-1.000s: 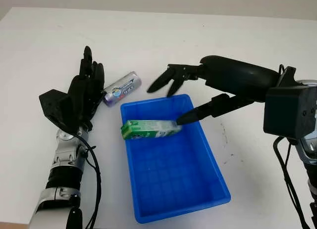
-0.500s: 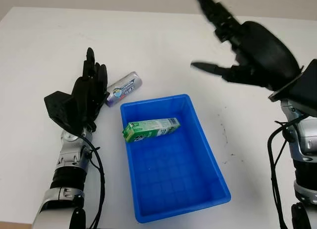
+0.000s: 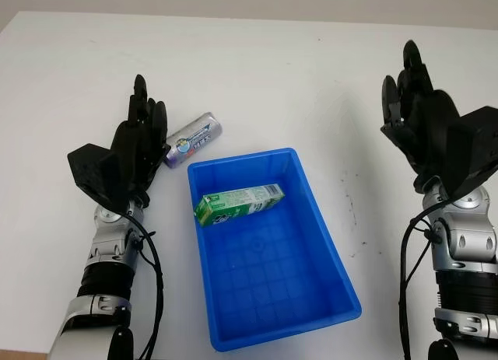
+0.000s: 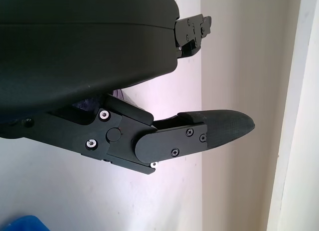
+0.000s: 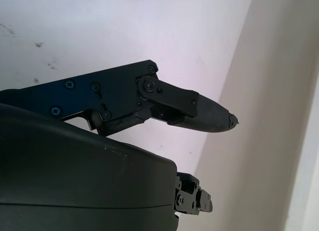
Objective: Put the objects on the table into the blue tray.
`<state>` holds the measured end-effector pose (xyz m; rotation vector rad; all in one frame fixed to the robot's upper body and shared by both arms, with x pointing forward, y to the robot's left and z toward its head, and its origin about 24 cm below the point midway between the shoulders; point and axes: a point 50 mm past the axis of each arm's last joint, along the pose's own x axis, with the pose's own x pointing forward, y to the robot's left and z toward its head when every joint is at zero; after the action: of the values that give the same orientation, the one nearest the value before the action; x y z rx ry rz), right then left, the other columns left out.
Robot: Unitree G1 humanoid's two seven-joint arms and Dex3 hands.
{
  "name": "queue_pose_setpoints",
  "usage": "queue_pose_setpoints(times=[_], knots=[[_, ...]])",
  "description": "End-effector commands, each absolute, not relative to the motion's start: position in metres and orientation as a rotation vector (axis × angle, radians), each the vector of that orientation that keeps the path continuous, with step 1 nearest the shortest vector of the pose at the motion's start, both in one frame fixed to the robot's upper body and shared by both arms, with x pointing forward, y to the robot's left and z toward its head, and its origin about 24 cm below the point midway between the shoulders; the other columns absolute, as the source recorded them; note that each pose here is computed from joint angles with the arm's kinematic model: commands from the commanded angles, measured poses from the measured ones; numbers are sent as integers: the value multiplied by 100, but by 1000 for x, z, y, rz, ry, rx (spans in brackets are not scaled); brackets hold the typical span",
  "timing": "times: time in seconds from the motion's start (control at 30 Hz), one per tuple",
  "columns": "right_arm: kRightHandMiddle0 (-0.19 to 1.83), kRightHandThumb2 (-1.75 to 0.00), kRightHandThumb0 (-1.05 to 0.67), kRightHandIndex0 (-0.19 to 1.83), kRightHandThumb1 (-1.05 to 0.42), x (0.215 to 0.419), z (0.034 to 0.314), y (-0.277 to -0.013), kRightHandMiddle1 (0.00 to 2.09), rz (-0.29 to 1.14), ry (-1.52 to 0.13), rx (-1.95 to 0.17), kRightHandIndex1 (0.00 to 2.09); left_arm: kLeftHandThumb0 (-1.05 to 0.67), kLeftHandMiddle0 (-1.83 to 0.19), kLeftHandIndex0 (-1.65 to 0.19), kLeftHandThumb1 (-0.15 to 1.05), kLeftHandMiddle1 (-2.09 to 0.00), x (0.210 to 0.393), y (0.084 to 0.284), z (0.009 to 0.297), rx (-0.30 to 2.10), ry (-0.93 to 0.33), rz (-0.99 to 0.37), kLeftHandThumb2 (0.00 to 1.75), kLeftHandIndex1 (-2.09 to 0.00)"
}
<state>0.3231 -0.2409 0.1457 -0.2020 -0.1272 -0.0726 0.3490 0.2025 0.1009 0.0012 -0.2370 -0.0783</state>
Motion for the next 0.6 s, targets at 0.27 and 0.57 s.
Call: queue_pose_setpoints(times=[0.27, 0.57], knots=[[-19, -72, -65, -19, -105, 319, 149, -231, 0, -67, -158, -185, 0, -71, 15, 13, 105, -5, 363, 242, 181, 456, -277, -88, 46, -5], [-19, -76, -63, -19, -105, 320, 149, -225, 0, -39, -149, -175, 0, -89, -29, 4, 105, -36, 373, 238, 247, 905, -265, -47, 34, -7]])
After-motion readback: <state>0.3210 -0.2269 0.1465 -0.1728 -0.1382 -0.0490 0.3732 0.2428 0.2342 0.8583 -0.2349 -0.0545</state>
